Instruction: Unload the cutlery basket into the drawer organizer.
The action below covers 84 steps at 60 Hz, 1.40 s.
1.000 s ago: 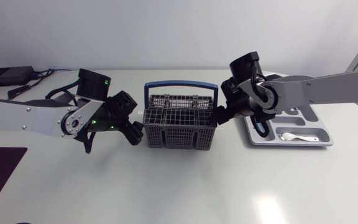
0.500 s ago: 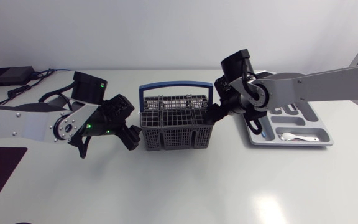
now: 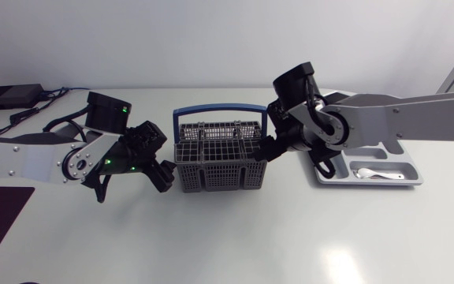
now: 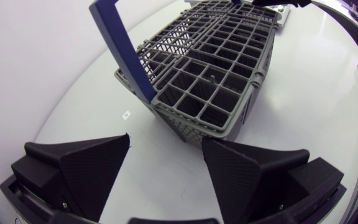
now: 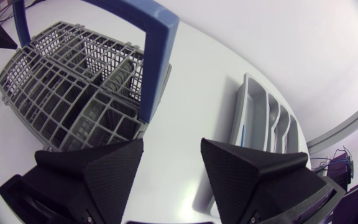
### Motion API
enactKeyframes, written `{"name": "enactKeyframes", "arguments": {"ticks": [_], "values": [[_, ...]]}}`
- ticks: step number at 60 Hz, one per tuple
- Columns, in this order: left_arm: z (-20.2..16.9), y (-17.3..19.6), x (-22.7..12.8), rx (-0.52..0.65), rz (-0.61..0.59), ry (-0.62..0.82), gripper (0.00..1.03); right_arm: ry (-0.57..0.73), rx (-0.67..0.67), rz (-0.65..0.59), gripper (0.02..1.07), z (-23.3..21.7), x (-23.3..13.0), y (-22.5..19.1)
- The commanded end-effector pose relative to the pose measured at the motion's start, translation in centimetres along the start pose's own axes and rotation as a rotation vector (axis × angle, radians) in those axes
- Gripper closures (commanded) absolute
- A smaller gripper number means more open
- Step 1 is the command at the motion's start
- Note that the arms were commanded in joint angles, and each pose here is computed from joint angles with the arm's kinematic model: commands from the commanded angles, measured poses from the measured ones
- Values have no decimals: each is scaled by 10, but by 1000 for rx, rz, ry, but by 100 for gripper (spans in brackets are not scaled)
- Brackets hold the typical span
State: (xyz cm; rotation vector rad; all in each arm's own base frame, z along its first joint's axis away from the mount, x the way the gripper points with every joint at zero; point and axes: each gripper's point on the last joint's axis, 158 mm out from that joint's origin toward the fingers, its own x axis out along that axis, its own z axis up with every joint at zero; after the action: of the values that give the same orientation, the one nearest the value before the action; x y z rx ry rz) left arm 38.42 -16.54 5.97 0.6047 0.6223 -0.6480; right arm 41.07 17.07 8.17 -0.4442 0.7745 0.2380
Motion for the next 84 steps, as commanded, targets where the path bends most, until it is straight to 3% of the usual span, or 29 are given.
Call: {"name": "enactKeyframes", "arguments": {"ticks": [1, 27, 34, 49, 58, 73, 84], "values": [[7, -4, -6, 14, -15, -38, 5, 47, -31, 79, 38, -23, -1, 33], [12, 10, -5, 6, 12, -48, 5, 57, -42, 67, 37, -26, -7, 32], [4, 15, -7, -7, 21, -37, 5, 72, -16, -2, 37, -33, -2, 8], [4, 45, -29, -61, 97, -63, 4, 59, 19, -130, 24, -38, 4, -60], [11, 56, -54, -95, 146, -111, 4, 3, 38, -145, 6, -34, -16, -82], [25, 59, -96, -173, 188, -200, 4, -141, 66, -118, 6, -20, -60, -94], [38, 25, -101, -232, 89, -245, 4, -216, 68, -32, 7, -5, -86, -60]]}}
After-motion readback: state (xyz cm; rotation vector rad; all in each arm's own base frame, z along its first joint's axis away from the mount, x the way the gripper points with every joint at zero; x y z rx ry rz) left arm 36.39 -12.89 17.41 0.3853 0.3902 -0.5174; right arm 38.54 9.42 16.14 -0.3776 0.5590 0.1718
